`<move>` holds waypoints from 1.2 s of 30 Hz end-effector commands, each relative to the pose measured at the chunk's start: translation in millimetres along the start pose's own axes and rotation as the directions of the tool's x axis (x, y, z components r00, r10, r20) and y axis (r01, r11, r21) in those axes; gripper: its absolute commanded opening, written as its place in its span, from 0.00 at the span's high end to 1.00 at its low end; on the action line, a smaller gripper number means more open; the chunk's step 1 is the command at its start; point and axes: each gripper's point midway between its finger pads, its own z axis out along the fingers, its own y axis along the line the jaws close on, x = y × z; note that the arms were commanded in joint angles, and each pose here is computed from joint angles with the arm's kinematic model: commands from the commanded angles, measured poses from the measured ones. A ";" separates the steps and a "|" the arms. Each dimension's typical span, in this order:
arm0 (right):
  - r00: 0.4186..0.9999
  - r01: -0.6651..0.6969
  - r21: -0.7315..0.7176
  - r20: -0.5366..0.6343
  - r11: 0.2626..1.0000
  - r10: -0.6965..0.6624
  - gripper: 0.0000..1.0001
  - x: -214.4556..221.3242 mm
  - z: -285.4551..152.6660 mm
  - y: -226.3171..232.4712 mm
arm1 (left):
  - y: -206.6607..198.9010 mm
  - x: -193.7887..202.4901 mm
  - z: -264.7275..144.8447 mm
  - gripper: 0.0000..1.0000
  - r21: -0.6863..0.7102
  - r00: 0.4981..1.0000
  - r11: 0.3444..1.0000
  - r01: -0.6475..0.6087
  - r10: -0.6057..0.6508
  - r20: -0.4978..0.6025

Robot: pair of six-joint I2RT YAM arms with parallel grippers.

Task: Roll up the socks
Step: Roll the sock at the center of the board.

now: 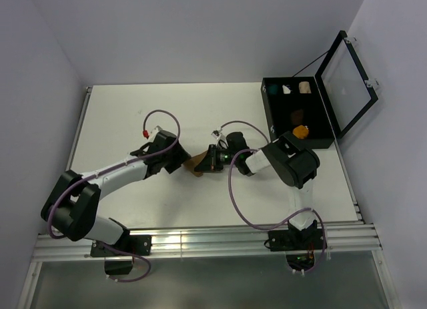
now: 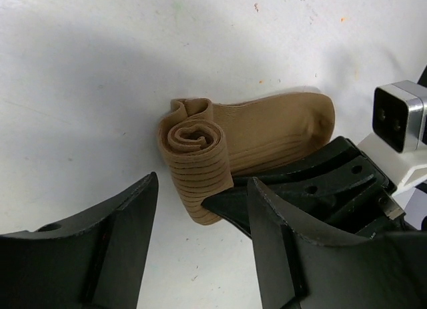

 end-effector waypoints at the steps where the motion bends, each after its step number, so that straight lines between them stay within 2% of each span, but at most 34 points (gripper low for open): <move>1: 0.983 -0.153 0.103 -0.086 0.983 0.162 1.00 37.1 -4.6 -37.4 | -16.3 3.4 6.1 0.39 0.057 1.000 0.998 0.004 -0.003 -0.013; 11: 0.971 -0.216 0.108 -0.078 0.970 0.225 1.00 37.6 -5.9 -47.4 | -7.2 12.4 33.3 0.46 -0.005 0.998 0.999 -0.039 0.039 -0.045; 16: 0.973 -0.208 0.109 -0.076 0.972 0.217 0.99 36.4 -5.9 -47.3 | 4.6 19.5 43.4 0.61 -0.060 0.995 0.996 -0.066 0.062 -0.072; 19: 0.984 -0.168 0.109 -0.050 0.980 0.174 0.91 28.5 -9.9 -41.2 | 8.9 22.6 46.2 0.71 -0.083 0.993 0.993 -0.082 0.075 -0.085; 20: 0.986 -0.157 0.110 -0.045 0.981 0.163 0.83 28.1 -11.0 -39.1 | 14.4 25.3 47.3 0.72 -0.102 0.992 0.990 -0.095 0.086 -0.096; 22: 0.992 -0.121 0.124 -0.023 0.985 0.125 0.76 22.2 -14.8 -35.0 | 14.9 25.3 46.7 0.75 -0.113 0.990 0.987 -0.112 0.101 -0.097; 23: 0.994 -0.103 0.130 -0.020 0.986 0.106 0.68 21.6 -14.8 -31.7 | 19.8 27.6 46.7 0.75 -0.132 0.988 0.984 -0.122 0.108 -0.108; 26: 1.000 -0.002 0.185 0.007 0.983 0.001 0.58 14.4 -18.8 -24.1 | 25.0 26.6 45.4 0.75 -0.160 0.985 0.976 -0.148 0.131 -0.109; 28: 0.996 0.057 0.260 0.053 0.964 -0.074 0.55 2.0 -25.8 -18.1 | 26.7 25.4 44.6 0.75 -0.168 0.984 0.972 -0.163 0.146 -0.106; 30: 0.982 0.145 0.327 0.066 0.934 -0.176 0.54 -3.1 -33.3 -5.4 | 27.5 26.3 43.7 0.75 -0.172 0.981 0.970 -0.174 0.156 -0.111; 31: 0.964 0.163 0.428 0.121 0.889 -0.235 0.53 -17.4 -39.7 -11.9 | 27.5 26.5 43.4 0.75 -0.172 0.981 0.969 -0.177 0.159 -0.113; 34: 0.907 0.249 0.572 0.144 0.782 -0.395 0.51 -29.6 -50.9 1.8 | 26.7 28.6 44.1 0.75 -0.171 0.978 0.967 -0.189 0.170 -0.122; 36: 0.873 0.300 0.601 0.141 0.740 -0.468 0.50 -32.9 -53.5 13.9 | 23.8 29.8 43.9 0.75 -0.166 0.976 0.967 -0.196 0.176 -0.127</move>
